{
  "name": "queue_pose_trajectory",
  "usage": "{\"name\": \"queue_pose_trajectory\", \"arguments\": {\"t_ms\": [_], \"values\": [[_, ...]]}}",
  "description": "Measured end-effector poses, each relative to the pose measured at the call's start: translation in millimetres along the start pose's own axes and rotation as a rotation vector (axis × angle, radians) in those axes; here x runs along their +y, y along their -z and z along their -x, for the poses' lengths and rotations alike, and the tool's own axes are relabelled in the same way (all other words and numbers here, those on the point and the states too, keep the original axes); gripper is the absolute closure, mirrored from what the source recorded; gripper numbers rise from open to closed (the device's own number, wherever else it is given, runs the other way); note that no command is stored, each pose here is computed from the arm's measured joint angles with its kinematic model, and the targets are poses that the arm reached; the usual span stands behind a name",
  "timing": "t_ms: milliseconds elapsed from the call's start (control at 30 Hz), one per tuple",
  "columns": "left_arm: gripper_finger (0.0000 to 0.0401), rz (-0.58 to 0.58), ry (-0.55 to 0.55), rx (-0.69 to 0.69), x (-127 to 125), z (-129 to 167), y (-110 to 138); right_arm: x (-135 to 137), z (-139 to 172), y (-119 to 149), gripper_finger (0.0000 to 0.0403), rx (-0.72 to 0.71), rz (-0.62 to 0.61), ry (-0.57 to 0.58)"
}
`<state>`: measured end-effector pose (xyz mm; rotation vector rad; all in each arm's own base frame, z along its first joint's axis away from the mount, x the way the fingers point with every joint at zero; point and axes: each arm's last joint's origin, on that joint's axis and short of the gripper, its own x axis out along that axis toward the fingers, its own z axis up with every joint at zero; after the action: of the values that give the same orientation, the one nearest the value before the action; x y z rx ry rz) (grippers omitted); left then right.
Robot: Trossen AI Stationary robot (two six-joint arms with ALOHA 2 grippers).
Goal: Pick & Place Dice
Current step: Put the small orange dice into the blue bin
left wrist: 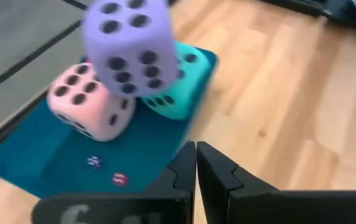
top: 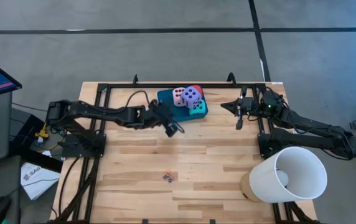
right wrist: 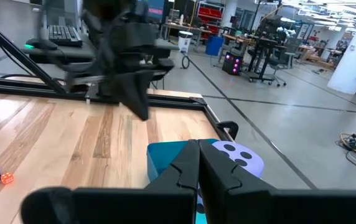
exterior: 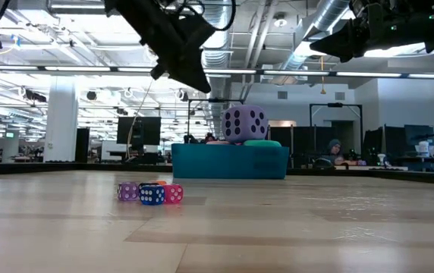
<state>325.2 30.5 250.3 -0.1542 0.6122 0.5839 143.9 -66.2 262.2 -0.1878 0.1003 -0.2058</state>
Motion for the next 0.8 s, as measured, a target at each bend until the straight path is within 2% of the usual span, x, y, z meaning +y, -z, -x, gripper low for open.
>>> {"name": "queue_pose_trajectory", "arguments": {"t_ms": [367, 800], "values": [[0.0398, -0.126, 0.163, 0.045, -52.2, 30.5, 24.9, 0.0, 0.0, 0.0, 0.0403, 0.000, -0.001, 0.000], [0.0398, -0.011, 0.310, 0.080, -93.1, 64.6, 47.9, -0.2, 0.1, -1.1, 0.0403, -0.011, -0.055, 0.001]]}}
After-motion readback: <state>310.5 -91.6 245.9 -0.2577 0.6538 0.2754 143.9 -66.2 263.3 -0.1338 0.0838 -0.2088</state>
